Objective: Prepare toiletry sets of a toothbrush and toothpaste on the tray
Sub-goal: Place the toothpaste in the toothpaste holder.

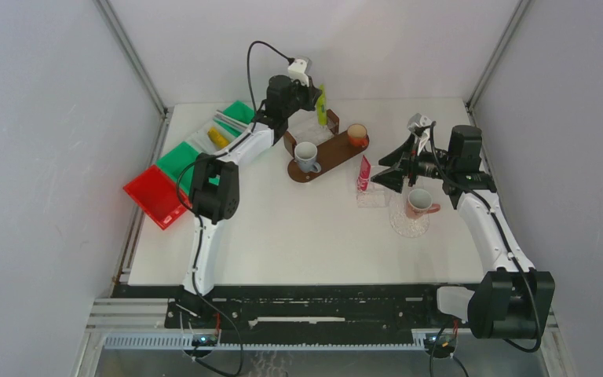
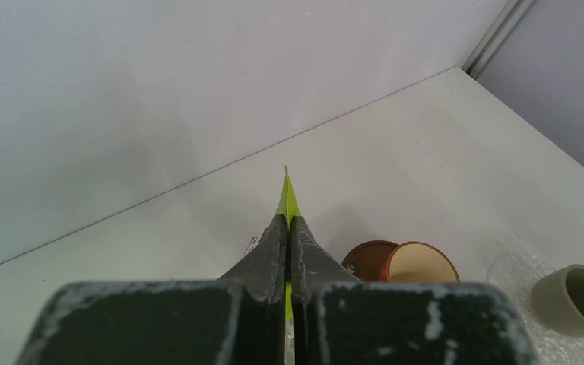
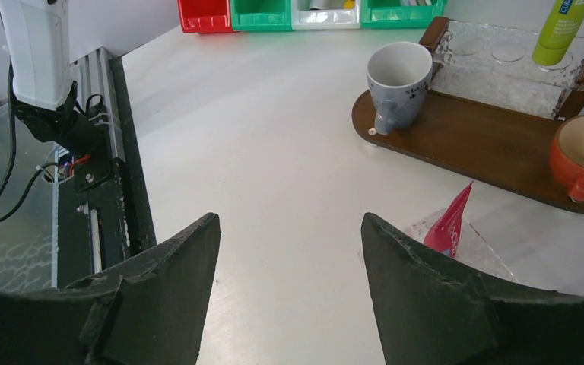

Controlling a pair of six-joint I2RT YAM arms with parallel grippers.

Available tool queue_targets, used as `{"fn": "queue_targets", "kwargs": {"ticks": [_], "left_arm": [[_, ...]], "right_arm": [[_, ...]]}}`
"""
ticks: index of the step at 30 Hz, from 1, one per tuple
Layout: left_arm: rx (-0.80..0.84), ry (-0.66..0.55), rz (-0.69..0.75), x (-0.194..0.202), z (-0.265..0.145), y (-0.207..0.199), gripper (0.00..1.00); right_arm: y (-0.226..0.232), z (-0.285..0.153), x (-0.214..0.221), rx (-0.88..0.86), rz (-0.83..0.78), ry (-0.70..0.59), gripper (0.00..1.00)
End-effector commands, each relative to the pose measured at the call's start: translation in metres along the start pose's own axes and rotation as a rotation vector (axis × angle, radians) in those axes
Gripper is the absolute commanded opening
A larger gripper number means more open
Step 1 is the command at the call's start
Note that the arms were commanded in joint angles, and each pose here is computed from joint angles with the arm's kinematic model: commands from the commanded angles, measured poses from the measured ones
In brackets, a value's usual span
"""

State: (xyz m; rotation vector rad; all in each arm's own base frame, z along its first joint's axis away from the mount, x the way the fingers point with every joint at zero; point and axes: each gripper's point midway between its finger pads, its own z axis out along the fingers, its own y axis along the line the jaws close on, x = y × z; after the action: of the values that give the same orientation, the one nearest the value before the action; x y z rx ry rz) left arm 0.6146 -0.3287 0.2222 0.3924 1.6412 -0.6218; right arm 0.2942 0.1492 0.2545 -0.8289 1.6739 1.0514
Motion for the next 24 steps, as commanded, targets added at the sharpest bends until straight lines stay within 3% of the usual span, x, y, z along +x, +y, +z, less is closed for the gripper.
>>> {"fn": "queue_targets", "kwargs": {"ticks": [1,24], "left_arm": [[0.017,-0.132,0.027,-0.058,-0.003,-0.007,0.01],[-0.027,-0.117,0.018,-0.05,0.007,0.007,0.01]], "right_arm": [[0.004,-0.003,-0.019,-0.007,-0.07,-0.027,0.76],[0.005,-0.002,-0.018,-0.013,-0.068,-0.026,0.76]]}}
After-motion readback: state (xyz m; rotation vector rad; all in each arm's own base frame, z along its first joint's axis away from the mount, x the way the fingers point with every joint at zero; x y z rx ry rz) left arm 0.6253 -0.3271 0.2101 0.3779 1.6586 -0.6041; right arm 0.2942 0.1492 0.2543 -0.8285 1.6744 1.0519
